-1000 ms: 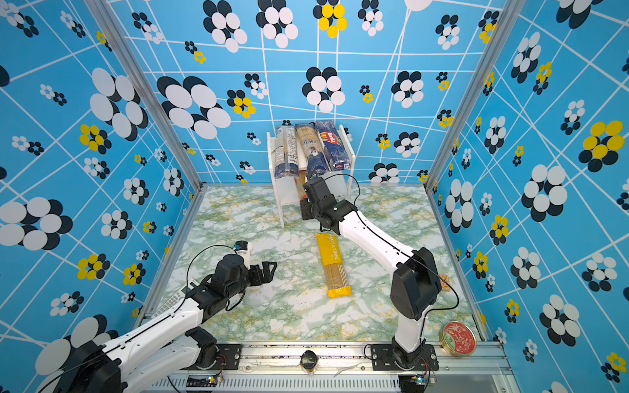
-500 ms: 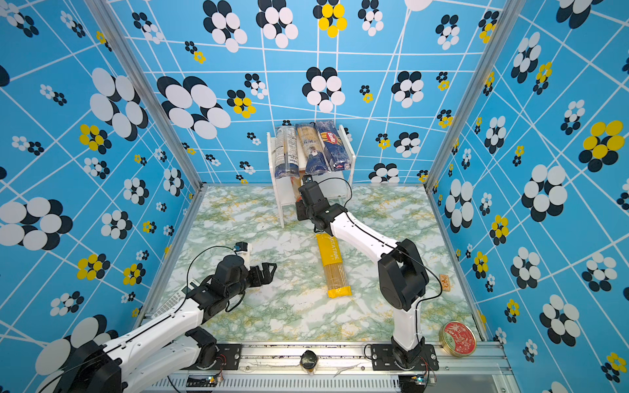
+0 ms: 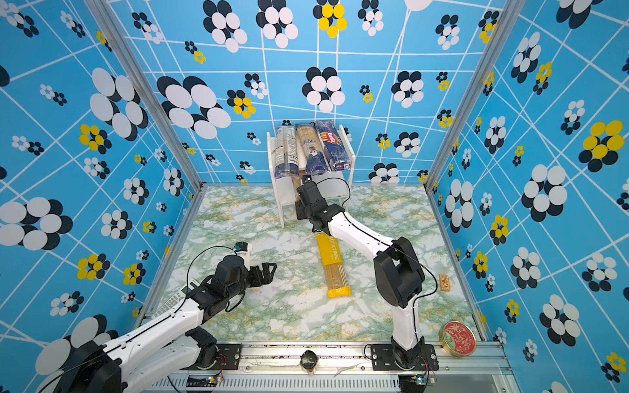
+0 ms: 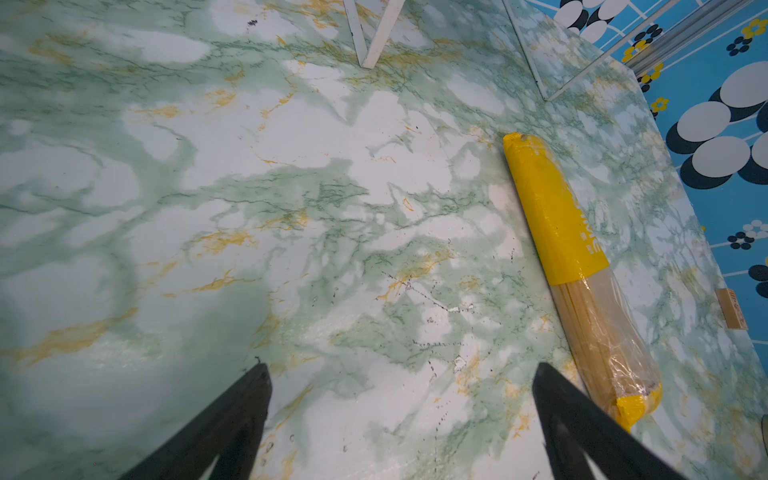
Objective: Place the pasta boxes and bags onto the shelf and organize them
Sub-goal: 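Lower the red bag onto the lower tier and open the right gripper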
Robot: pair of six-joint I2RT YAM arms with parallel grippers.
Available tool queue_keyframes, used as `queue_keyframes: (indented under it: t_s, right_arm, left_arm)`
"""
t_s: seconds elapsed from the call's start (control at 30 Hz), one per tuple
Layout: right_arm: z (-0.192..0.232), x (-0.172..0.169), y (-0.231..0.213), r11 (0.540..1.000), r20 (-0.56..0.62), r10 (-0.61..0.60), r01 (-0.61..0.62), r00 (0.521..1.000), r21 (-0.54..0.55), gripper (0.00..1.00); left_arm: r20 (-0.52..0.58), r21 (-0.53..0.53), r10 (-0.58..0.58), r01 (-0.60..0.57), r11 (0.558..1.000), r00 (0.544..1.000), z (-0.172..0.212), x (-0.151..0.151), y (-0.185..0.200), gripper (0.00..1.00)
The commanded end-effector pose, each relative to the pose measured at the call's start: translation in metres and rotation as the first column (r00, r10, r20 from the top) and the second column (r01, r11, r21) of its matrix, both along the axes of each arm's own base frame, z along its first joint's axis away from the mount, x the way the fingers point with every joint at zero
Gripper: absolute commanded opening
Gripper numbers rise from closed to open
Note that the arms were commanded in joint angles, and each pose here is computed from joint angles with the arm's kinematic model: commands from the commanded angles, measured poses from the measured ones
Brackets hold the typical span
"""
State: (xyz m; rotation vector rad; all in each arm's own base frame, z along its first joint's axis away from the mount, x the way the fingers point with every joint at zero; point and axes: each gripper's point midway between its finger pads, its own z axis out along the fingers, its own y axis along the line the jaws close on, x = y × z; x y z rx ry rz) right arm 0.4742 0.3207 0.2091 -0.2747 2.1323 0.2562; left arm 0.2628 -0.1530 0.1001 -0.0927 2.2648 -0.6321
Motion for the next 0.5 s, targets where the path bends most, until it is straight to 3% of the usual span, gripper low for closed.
queue_keyframes:
  t_s: [0.0, 0.47]
  right_arm:
    - [0.074, 0.022, 0.006, 0.992, 0.204, -0.058, 0.033, 0.977, 0.124, 0.25]
    - [0.081, 0.032, 0.008, 0.991, 0.244, -0.081, 0.052, 0.966, 0.125, 0.35]
  left_arm:
    - [0.008, 0.01, 0.009, -0.009, 1.0, 1.0, -0.002, -0.001, 0.006, 0.99]
    - [0.01, 0.009, 0.01, -0.01, 1.0, 1.0, 0.0, -0.002, 0.007, 0.99]
